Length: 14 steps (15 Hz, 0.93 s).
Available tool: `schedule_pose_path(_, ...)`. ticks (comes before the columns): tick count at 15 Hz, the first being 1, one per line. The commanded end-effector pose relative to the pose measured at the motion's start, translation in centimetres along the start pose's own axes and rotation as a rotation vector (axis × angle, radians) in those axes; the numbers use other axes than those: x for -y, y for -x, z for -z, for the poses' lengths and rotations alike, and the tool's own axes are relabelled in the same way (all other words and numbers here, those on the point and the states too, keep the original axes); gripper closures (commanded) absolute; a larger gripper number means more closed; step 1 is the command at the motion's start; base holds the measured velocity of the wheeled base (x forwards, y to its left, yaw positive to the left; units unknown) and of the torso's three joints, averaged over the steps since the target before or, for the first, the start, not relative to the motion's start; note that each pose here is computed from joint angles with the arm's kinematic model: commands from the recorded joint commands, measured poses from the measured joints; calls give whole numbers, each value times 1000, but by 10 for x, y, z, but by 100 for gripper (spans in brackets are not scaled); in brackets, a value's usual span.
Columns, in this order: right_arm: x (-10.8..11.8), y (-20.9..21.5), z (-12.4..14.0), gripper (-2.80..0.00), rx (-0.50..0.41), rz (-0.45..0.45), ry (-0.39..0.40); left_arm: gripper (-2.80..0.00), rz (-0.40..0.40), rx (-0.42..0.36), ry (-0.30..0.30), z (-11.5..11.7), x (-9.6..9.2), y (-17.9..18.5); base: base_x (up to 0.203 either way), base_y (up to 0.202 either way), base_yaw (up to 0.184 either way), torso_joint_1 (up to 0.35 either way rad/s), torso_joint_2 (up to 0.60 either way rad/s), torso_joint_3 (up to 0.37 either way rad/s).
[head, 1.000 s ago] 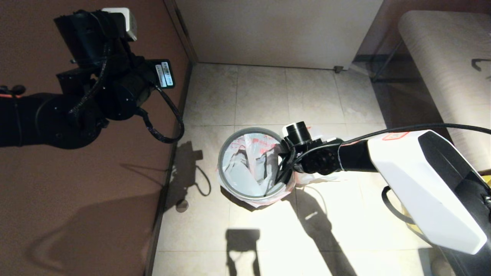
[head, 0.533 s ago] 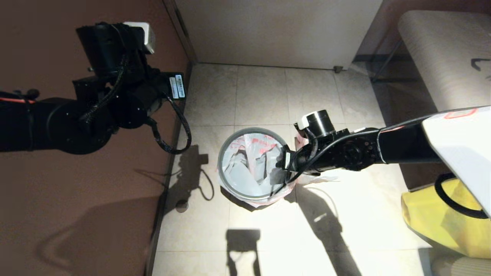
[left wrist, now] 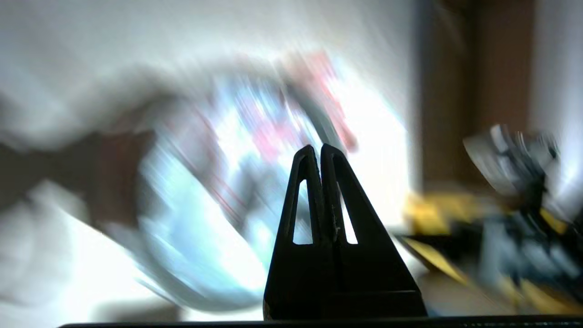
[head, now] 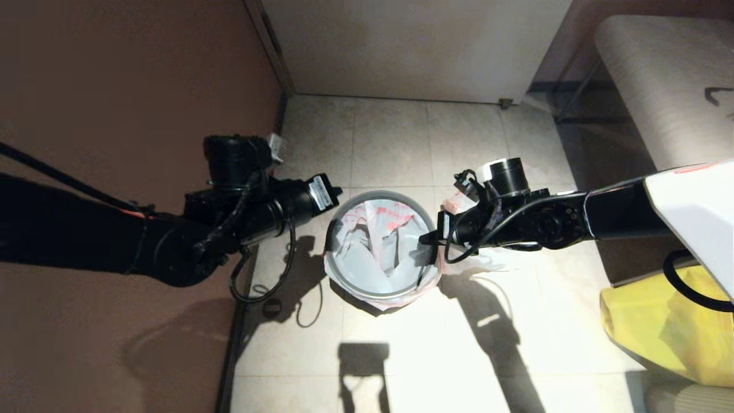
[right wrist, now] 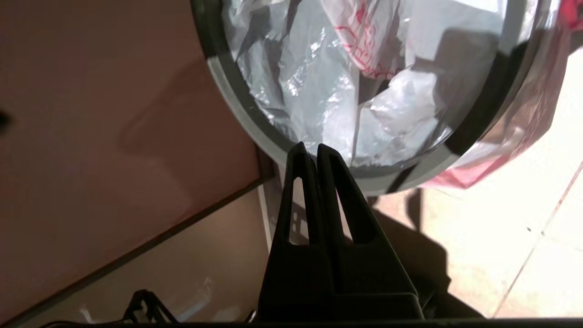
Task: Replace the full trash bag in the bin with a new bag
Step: Place the trash can ring on the trash can
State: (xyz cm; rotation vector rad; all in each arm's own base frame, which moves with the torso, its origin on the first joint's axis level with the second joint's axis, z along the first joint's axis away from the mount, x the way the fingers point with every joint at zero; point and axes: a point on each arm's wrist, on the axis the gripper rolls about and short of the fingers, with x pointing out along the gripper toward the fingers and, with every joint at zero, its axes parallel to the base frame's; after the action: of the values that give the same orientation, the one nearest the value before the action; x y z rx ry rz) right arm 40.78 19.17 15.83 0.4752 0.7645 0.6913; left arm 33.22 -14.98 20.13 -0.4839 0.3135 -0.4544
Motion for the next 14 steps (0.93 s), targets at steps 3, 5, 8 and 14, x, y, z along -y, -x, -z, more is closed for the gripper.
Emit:
schedule_pose_path(3,29,-30,6,0,-25,-2,-21,0,10,-122,97,53,-63,-47,0,0,0,0,0,0)
schedule_pose_path(5,47,-47,8,0,-23,13,-29,0,22,-123,134,59,-88,-57,0,0,0,0,0,0)
schedule_pose_path(8,61,-65,8,0,24,-5,-5,0,-12,-161,164,74,-115,-66,0,0,0,0,0,0)
schedule_pose_path(14,75,-79,15,0,10,10,-16,0,-74,-184,192,105,-162,-84,0,0,0,0,0,0)
